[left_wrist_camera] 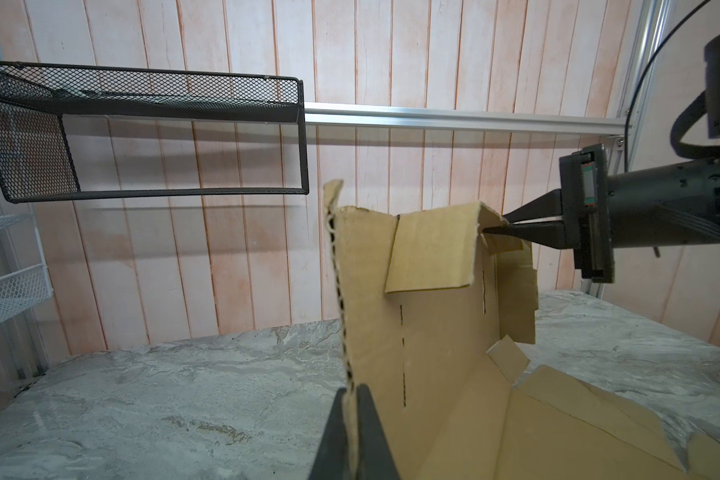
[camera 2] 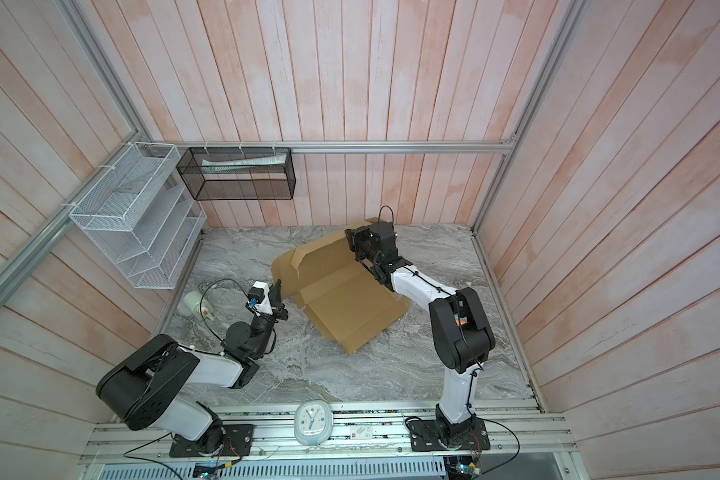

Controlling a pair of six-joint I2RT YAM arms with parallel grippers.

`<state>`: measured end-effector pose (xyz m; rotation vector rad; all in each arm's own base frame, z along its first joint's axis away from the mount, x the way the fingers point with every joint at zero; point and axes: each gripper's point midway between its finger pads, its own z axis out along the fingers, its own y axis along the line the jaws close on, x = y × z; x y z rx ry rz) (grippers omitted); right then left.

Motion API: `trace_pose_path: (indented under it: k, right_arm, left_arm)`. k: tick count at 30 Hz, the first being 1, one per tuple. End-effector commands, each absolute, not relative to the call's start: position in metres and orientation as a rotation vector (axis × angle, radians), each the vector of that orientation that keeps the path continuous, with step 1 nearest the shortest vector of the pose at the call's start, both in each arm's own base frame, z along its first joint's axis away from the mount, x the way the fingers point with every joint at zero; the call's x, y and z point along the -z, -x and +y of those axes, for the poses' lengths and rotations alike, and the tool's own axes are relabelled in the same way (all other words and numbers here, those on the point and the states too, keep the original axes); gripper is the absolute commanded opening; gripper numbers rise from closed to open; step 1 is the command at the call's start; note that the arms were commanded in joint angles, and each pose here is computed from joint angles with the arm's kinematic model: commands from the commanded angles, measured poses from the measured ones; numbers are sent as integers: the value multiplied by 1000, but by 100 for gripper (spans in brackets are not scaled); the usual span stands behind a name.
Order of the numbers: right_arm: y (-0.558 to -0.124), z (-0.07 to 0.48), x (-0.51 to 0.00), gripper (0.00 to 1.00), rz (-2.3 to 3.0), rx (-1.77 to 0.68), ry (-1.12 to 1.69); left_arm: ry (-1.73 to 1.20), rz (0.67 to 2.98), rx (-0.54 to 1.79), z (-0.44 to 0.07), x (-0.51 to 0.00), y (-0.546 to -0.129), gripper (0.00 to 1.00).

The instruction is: Fold the paper box

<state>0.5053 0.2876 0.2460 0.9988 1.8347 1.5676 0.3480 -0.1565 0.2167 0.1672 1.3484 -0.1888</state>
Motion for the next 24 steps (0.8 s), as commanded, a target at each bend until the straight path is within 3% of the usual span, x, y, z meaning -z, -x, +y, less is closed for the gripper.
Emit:
trace_pose_path:
  k: [1,7,11,24]
  right_arm:
    - [-504,292,-244,3,1833,-1601,-972]
    - [-503,293,-246,2,1830,-1604,-965]
    - [-502,295,-247,2,1833,-1609,-955]
    - [-500,310,-223,2,1885,-1624,-943]
  left_arm:
    - [-165,1369,215,-161,-213,-350,13]
    - [-145,1388,260,-161,-211,-346,38]
    - [-114,1397,286,-157,-215,-340,49]
    - [-55,1524,391,-143,-223,-313,56]
